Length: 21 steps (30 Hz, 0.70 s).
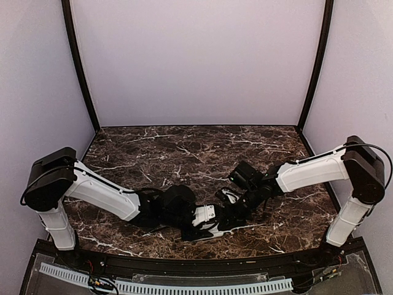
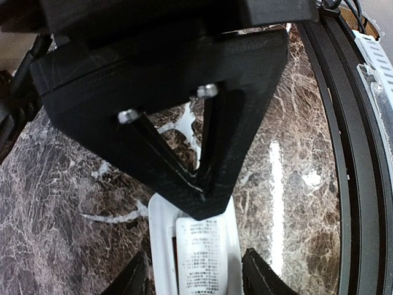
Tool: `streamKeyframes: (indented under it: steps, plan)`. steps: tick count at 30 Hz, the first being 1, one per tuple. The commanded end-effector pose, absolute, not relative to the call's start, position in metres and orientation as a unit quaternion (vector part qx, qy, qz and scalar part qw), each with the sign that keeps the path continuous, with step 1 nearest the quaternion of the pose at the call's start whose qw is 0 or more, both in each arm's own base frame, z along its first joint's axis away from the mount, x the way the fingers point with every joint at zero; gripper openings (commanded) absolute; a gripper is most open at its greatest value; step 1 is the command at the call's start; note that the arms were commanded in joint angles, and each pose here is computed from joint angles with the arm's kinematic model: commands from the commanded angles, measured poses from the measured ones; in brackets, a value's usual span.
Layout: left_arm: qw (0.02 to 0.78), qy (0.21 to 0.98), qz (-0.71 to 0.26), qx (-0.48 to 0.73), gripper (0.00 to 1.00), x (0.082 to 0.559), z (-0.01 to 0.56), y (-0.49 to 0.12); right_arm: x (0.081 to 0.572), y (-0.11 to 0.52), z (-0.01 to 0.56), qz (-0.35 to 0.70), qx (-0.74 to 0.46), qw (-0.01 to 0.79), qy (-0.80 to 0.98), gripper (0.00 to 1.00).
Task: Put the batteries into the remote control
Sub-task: Hold the remote control without the battery cover at the center of the board.
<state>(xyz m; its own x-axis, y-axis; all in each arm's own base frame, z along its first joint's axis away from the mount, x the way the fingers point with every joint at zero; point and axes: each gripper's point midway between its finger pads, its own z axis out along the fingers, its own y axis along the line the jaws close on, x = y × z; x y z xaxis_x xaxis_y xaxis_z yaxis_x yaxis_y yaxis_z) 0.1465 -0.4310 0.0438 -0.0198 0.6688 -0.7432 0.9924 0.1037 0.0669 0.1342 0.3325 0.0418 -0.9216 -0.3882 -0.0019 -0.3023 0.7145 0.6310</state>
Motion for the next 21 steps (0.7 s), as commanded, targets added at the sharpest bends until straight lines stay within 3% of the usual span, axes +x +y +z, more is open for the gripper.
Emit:
streamKeyframes:
  steps: [1,13,21]
  plan:
    - [0.316,0.672,-0.255,0.619,0.5,0.148,0.045,-0.433,0.135,0.338,0.042,-0.337,0.192,0.061,-0.92,0.11]
    - [0.306,0.675,-0.247,0.625,0.41,0.147,0.037,-0.431,0.133,0.338,0.039,-0.337,0.189,0.069,-0.92,0.05]
    - [0.303,0.676,-0.244,0.626,0.4,0.147,0.034,-0.429,0.132,0.339,0.04,-0.339,0.179,0.071,-0.921,0.02]
